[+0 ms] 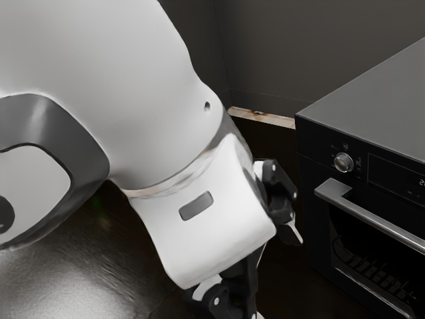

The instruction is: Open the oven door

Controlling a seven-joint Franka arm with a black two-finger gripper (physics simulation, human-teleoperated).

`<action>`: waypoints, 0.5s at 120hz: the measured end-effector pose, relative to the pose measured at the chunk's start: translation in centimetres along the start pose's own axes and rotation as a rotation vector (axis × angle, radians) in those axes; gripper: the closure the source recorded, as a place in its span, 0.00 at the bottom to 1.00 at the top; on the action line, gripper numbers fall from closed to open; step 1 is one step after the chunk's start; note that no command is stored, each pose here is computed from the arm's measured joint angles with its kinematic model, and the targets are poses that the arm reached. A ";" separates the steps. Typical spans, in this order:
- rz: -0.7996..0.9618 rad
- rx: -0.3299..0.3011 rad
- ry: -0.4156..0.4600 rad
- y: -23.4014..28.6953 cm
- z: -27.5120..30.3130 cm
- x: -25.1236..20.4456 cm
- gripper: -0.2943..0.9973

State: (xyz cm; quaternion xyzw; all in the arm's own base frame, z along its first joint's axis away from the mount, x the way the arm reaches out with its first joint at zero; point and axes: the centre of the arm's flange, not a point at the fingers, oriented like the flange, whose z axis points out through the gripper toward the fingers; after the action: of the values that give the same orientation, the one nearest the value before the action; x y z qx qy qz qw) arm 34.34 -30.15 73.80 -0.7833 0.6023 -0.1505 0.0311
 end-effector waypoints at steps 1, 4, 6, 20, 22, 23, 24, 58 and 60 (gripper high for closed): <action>0.021 -0.001 0.005 0.2 0.3 0.4 0.23; 0.080 -0.001 0.019 0.5 1.0 1.3 0.23; 0.114 0.002 0.027 0.6 1.4 1.8 0.23; 0.322 0.017 0.080 0.5 3.1 4.8 0.23; 0.352 0.019 0.080 0.5 3.5 5.2 0.23; 0.366 0.020 0.081 0.5 3.6 5.5 0.23; 0.379 0.022 0.081 0.5 3.8 5.6 0.23; 0.605 0.066 0.121 -3.1 6.0 7.5 0.23; 0.612 0.067 0.122 -3.3 6.2 7.5 0.23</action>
State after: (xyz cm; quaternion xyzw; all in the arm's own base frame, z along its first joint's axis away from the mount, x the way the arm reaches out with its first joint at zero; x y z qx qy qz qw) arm 40.80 -37.23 70.16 -0.5536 0.8057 -0.2004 0.0645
